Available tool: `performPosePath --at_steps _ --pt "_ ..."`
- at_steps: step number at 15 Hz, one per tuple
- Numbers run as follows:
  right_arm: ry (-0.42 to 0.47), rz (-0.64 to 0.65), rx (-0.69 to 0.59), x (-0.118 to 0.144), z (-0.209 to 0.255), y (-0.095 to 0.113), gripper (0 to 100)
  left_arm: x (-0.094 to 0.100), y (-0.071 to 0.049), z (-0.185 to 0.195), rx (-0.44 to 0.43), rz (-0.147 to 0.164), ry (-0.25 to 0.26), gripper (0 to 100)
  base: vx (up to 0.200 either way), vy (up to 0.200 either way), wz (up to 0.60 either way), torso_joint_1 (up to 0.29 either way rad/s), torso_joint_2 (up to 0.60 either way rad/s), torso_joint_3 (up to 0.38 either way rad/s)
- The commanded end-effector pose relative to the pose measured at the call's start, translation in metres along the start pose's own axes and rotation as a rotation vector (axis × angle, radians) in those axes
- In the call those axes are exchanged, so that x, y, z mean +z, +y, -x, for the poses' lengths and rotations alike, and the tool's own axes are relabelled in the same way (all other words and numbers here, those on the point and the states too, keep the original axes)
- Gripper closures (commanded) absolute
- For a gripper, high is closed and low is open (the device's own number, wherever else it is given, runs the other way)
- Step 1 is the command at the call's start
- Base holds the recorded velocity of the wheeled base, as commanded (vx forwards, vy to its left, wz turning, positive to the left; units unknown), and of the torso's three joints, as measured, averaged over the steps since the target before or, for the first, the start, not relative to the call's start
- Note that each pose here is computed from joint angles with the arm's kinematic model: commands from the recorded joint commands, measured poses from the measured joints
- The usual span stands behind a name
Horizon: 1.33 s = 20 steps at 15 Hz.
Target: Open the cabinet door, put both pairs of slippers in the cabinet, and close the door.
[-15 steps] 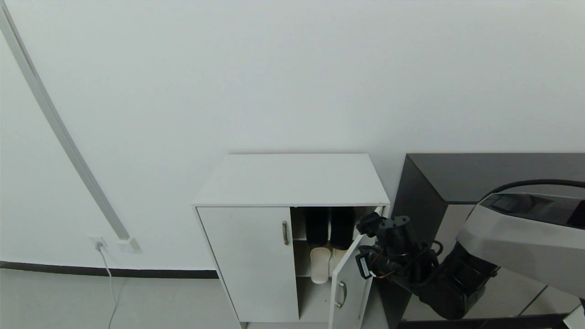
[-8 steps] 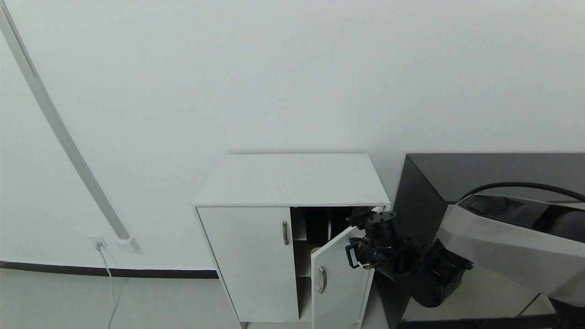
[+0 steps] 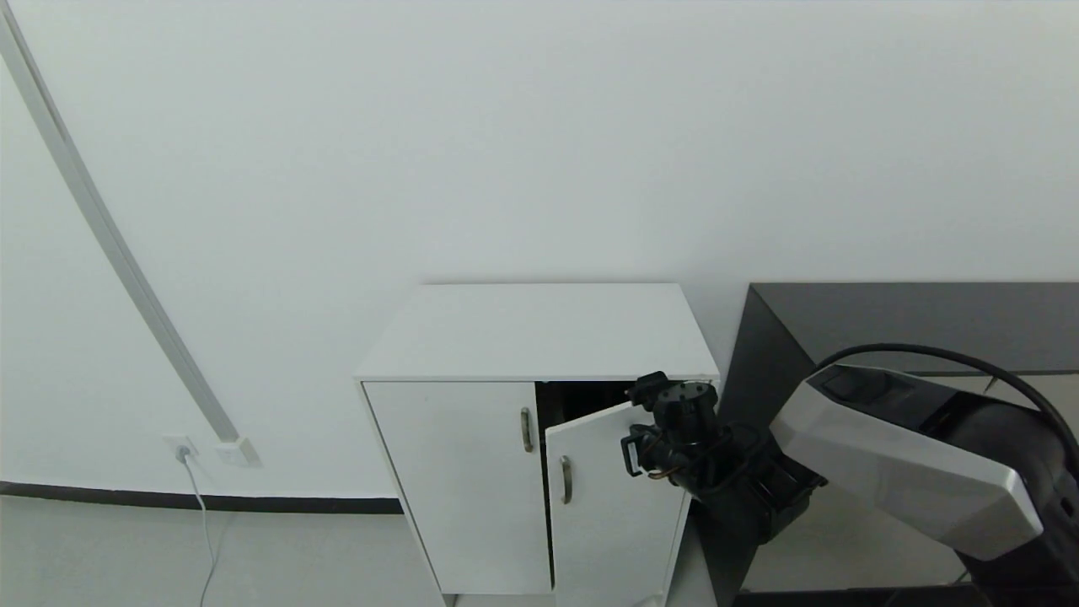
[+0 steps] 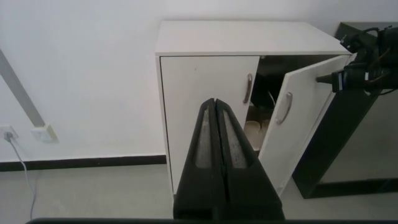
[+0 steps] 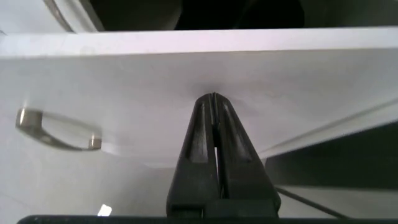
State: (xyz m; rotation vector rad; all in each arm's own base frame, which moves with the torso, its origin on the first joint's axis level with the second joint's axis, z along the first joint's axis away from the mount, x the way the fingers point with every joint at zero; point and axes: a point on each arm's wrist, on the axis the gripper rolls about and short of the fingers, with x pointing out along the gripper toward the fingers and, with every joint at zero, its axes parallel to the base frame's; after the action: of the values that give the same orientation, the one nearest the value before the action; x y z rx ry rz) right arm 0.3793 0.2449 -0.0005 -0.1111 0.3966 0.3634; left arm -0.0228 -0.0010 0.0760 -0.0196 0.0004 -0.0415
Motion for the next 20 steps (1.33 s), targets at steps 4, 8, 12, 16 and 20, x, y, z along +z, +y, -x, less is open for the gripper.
performPosePath --at_steps 4,8,12,16,20 --pt "-0.004 -0.006 -0.014 -0.003 -0.02 -0.003 100 0.0 0.0 0.0 0.0 0.0 0.0 100 0.0 0.0 0.0 0.0 0.0 0.0" --pt "0.002 -0.007 -0.022 -0.004 -0.028 -0.004 100 0.0 0.0 0.0 0.0 0.0 0.0 100 0.0 0.0 0.0 0.0 0.0 0.0" --pt "-0.008 -0.015 -0.034 0.0 -0.033 -0.01 100 0.0 0.0 0.0 0.0 0.0 0.0 100 0.0 0.0 0.0 0.0 0.0 0.0" --pt "-0.019 -0.024 -0.049 0.002 -0.039 -0.017 100 0.0 0.0 0.0 0.0 0.0 0.0 100 0.0 0.0 0.0 0.0 0.0 0.0" --pt "-0.023 -0.027 -0.054 0.001 -0.044 -0.019 100 0.0 0.0 0.0 0.0 0.0 0.0 100 0.0 0.0 0.0 0.0 0.0 0.0"
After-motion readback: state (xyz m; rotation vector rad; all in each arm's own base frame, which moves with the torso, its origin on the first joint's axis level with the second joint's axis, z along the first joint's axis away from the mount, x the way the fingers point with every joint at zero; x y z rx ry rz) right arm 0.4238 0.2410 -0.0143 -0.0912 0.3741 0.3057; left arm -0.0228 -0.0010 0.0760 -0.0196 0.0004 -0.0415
